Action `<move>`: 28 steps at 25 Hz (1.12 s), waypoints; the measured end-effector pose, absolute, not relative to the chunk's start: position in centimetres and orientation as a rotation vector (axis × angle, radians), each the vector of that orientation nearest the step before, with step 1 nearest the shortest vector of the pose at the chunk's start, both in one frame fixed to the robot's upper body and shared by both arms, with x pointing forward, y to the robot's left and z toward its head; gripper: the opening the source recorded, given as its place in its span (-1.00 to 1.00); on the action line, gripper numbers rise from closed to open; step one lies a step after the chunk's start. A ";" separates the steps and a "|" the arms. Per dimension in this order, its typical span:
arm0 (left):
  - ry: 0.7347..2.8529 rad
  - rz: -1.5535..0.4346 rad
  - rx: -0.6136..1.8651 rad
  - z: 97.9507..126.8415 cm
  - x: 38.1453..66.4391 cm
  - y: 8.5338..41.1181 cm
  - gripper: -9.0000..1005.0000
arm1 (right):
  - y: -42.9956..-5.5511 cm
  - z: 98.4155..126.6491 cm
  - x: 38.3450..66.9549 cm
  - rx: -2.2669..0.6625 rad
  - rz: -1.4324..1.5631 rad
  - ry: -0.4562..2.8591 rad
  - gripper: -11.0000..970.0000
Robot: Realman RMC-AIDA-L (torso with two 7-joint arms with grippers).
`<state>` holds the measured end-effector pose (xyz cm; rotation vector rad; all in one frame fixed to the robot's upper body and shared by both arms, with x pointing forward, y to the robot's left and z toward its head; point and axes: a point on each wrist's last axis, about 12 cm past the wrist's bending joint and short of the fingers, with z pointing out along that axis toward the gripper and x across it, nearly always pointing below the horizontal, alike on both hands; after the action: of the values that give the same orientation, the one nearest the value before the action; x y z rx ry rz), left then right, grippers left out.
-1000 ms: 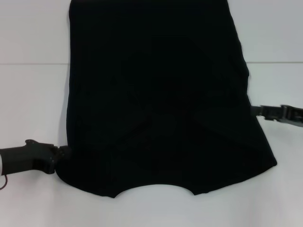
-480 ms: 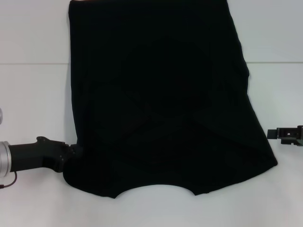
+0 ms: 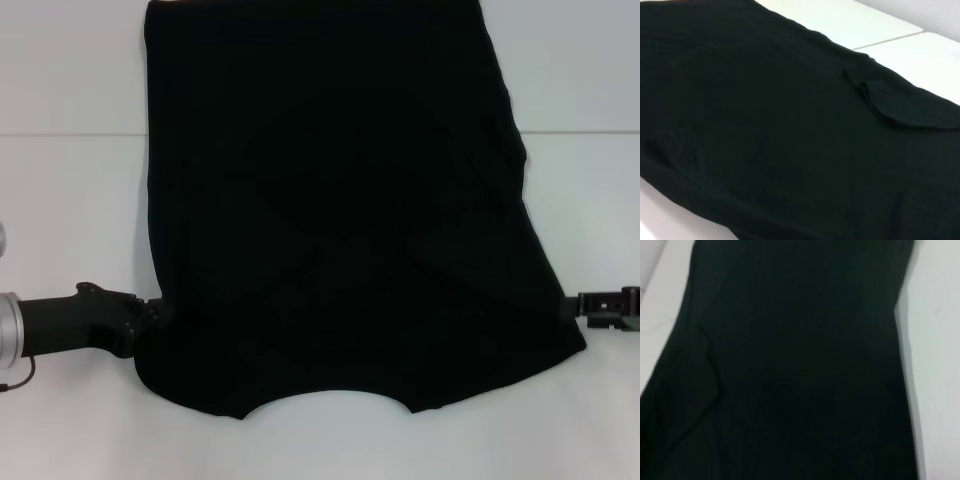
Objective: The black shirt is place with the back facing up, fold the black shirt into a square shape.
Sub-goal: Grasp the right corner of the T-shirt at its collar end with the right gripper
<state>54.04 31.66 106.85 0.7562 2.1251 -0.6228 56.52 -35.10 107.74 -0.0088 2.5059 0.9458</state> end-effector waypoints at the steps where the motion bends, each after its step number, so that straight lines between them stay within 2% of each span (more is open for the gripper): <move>1: 2.125 -0.623 0.755 106.8 54.0 31.7 -0.90 | -35.1 107.7 56.5 -0.012 0.942 2.516 0.44; 22: 2.119 -0.612 0.758 107.1 54.4 31.7 -0.90 | -33.6 107.1 56.7 -0.041 0.942 2.543 0.43; 28: 2.120 -0.601 0.755 107.1 54.5 31.8 -0.90 | -32.9 107.2 56.8 -0.063 0.962 2.542 0.32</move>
<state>54.50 31.80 107.13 0.7548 2.1201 -0.6013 56.78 -32.87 107.19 -0.0627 2.5423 0.9624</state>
